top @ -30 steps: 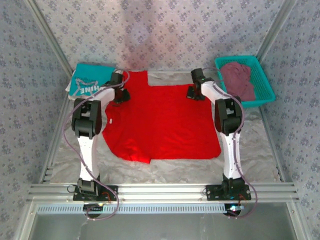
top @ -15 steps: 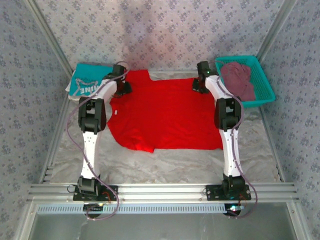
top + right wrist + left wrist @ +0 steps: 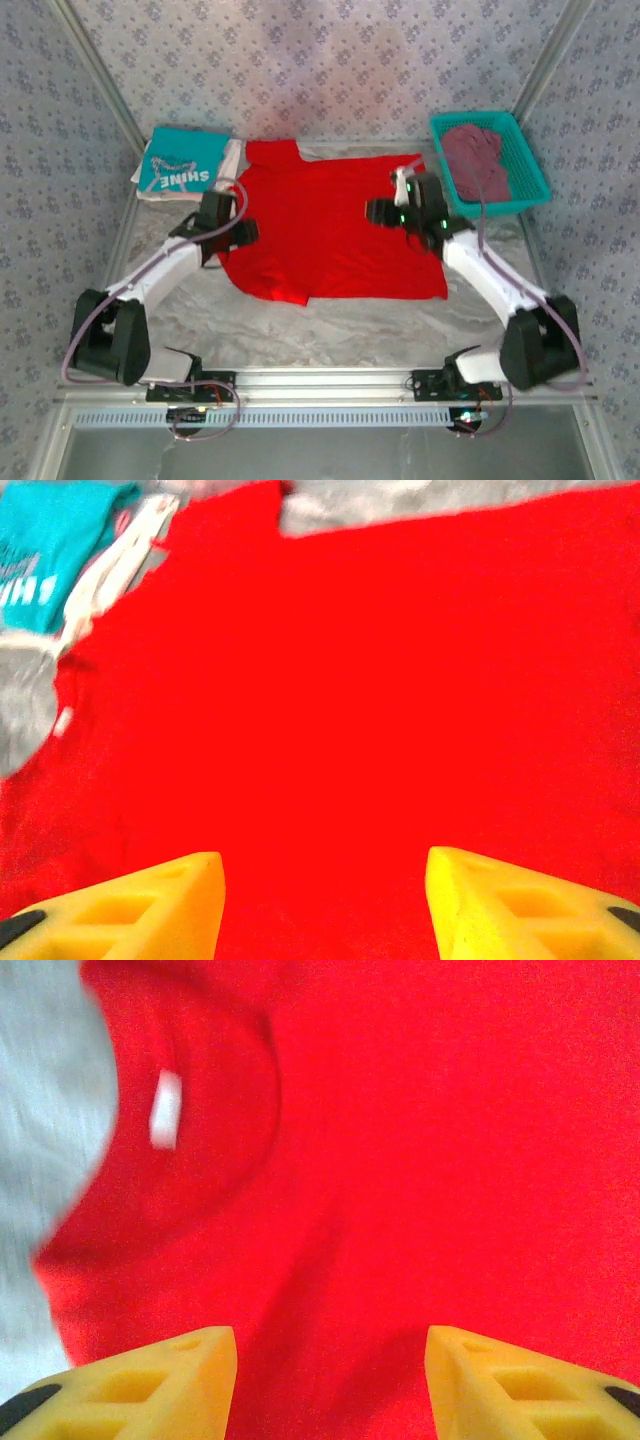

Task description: Fold and stack the t-shirts

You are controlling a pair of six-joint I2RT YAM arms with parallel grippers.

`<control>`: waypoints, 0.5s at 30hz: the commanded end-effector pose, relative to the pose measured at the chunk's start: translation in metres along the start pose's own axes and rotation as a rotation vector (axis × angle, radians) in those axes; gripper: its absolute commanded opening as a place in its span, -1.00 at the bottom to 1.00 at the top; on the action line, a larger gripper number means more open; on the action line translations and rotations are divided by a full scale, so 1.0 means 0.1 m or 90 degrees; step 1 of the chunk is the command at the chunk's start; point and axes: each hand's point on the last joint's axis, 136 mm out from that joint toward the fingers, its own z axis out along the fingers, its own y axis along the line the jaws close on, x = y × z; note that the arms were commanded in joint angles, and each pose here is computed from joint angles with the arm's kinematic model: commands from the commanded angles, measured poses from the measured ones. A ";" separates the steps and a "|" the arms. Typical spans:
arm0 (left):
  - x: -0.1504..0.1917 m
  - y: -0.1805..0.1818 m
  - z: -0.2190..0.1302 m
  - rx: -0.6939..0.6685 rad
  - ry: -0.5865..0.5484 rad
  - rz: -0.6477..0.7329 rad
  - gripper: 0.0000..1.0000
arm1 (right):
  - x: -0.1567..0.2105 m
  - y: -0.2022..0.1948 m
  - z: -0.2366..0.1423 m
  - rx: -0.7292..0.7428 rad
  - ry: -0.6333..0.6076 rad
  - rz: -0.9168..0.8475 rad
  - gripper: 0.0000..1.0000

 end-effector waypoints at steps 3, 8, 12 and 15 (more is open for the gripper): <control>0.65 0.03 -0.10 -0.017 0.099 -0.047 0.07 | 0.68 -0.08 0.00 0.002 -0.003 -0.082 0.17; 1.12 -0.02 -0.13 -0.007 0.148 -0.095 0.09 | 0.97 0.02 -0.08 -0.002 -0.060 -0.172 0.18; 1.31 -0.03 -0.13 -0.013 0.169 -0.105 0.11 | 0.97 0.13 -0.16 -0.010 -0.157 -0.215 0.19; 1.34 -0.07 -0.10 -0.015 0.174 -0.095 0.11 | 0.95 0.22 -0.18 -0.012 -0.164 -0.237 0.25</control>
